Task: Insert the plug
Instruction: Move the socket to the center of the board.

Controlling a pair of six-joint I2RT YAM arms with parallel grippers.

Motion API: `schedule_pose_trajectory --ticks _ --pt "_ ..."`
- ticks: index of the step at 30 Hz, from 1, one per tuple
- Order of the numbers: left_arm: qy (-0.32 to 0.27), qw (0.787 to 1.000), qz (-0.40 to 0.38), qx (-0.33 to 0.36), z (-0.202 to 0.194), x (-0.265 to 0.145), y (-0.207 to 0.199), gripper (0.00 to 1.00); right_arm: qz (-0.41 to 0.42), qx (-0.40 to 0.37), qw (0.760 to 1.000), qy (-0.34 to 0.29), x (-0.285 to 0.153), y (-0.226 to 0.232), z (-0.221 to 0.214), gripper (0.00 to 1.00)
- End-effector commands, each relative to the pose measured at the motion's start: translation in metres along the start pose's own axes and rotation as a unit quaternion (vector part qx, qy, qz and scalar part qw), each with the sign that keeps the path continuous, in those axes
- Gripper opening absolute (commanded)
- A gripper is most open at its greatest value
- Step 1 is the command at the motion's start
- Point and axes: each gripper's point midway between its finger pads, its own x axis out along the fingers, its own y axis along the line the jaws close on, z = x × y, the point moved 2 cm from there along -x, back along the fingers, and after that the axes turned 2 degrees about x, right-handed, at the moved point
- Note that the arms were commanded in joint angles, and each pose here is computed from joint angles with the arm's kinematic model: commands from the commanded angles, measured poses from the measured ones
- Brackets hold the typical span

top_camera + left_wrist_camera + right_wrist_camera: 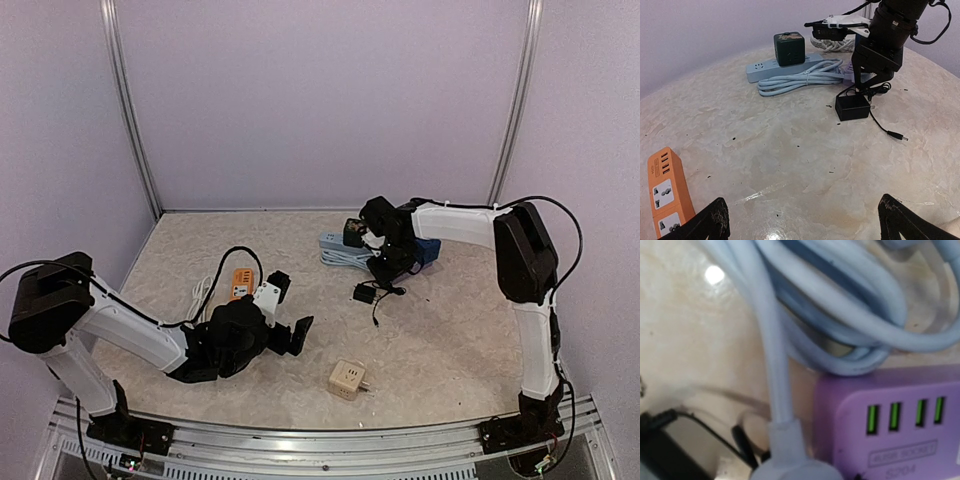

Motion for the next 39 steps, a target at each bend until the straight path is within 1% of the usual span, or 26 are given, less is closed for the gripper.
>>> schedule_pose_trajectory --ticks 1,4,6,11,15,20,23,26,30,34,37,39 --pt "0.001 1.000 0.002 0.004 -0.005 -0.002 -0.001 0.99 0.003 0.004 1.000 0.022 0.017 -0.002 -0.010 0.42" --pt "0.000 1.000 0.002 0.003 -0.004 -0.001 -0.001 0.99 0.006 0.007 1.000 0.012 0.010 -0.003 -0.005 0.29" --pt "0.001 1.000 0.003 0.003 -0.005 -0.002 -0.001 0.99 0.011 0.010 1.000 0.002 0.002 -0.002 0.000 0.25" --pt "0.001 1.000 0.003 0.001 -0.007 -0.001 0.000 0.99 0.039 0.014 0.999 -0.035 -0.028 0.000 0.019 0.24" --pt "0.002 1.000 0.004 0.002 -0.008 -0.001 0.000 0.99 0.064 0.000 0.997 -0.041 -0.047 0.006 0.028 0.25" --pt "0.001 1.000 0.005 0.001 -0.009 -0.001 0.000 0.99 0.046 -0.025 0.998 -0.018 -0.053 0.002 0.024 0.23" --pt "0.001 1.000 0.004 -0.001 -0.009 0.000 -0.001 0.99 0.066 -0.026 0.997 -0.028 -0.059 0.006 0.030 0.23" --pt "0.001 1.000 0.005 -0.003 -0.009 0.001 -0.001 0.99 0.070 -0.012 0.996 -0.051 -0.064 0.007 0.044 0.23" --pt "0.003 1.000 0.018 -0.011 -0.006 0.001 0.005 0.99 0.048 0.004 0.997 -0.066 -0.055 0.003 0.066 0.24" --pt "0.017 0.999 0.029 -0.026 -0.008 0.001 0.015 0.99 0.033 0.010 0.998 -0.056 -0.030 0.004 0.086 0.24" --pt "0.021 0.998 0.034 -0.047 -0.009 -0.003 0.025 0.99 0.019 0.017 0.998 -0.050 -0.014 0.000 0.093 0.24" --pt "0.023 0.997 0.037 -0.058 -0.009 -0.006 0.030 0.99 0.001 0.036 0.998 -0.052 -0.005 -0.012 0.096 0.25"
